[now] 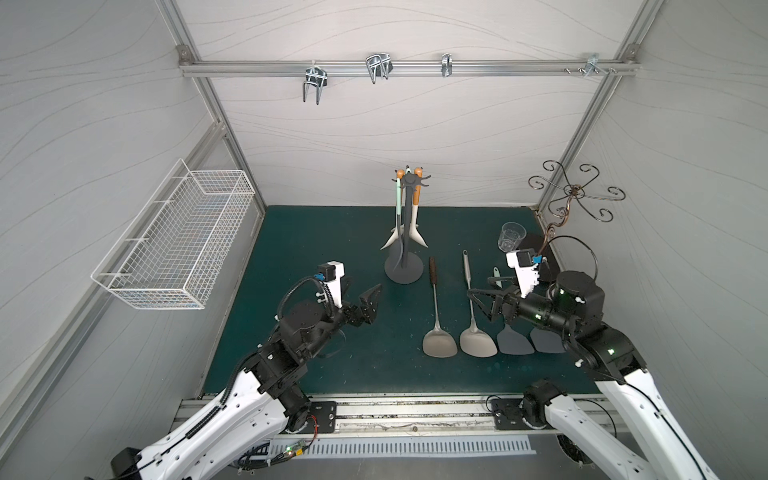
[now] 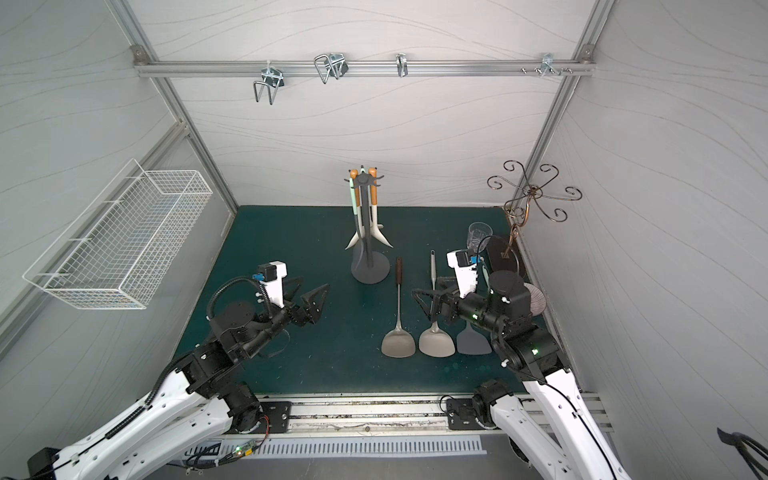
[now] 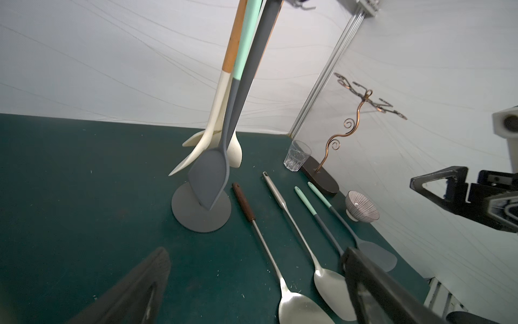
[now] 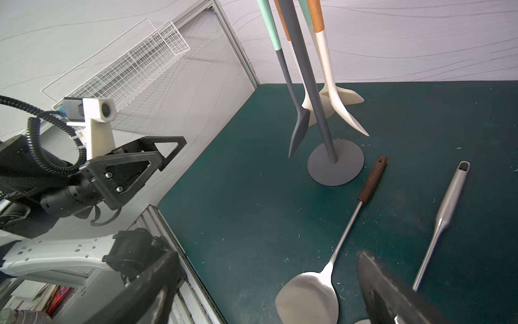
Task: Take the spatula off the kitchen utensil rack
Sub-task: Take off the spatula from the rack.
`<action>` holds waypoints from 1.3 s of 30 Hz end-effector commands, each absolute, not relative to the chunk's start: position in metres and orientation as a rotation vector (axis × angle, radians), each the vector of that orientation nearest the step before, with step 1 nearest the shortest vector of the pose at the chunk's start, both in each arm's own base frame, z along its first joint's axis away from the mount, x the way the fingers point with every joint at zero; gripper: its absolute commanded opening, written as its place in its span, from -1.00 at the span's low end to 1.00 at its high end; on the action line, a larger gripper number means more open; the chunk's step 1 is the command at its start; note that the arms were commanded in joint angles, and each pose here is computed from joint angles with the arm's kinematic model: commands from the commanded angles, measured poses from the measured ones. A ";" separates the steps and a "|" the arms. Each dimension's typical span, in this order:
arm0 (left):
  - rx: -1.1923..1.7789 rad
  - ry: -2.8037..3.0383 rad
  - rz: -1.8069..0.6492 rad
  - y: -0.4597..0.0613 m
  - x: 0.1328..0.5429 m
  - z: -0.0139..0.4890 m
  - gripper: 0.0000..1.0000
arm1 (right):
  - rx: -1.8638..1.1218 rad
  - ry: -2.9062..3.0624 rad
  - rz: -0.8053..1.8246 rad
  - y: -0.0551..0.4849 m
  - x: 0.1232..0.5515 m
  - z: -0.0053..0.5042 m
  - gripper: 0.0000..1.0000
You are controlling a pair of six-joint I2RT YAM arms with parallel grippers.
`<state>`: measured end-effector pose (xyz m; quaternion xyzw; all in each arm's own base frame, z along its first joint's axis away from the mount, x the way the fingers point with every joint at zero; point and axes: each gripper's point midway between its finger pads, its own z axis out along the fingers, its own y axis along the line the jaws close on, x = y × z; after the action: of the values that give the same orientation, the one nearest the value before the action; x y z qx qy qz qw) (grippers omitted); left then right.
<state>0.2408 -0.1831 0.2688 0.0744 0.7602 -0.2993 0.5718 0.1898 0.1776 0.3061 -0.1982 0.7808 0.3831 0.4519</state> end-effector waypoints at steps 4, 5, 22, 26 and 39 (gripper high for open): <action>0.185 1.738 -0.729 -0.196 0.272 0.292 0.99 | -0.494 1.885 0.931 0.181 0.200 0.301 0.98; 0.179 1.738 -0.741 -0.195 0.278 0.293 0.99 | -0.485 1.894 0.924 0.181 0.202 0.299 0.98; 0.367 1.629 -0.986 -0.197 0.354 0.313 0.73 | -0.225 1.889 0.883 0.173 0.247 0.269 0.98; 0.420 1.617 -0.994 -0.200 0.373 0.312 0.66 | -0.229 1.908 0.866 0.173 0.251 0.256 0.98; 0.557 1.539 -0.956 -0.217 0.419 0.318 0.53 | -0.245 1.891 0.885 0.178 0.255 0.244 0.98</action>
<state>0.4115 -0.2123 0.2895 0.1962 0.7027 -0.4174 0.5418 0.2523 0.1740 0.2350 -0.0947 0.7958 0.3543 0.4819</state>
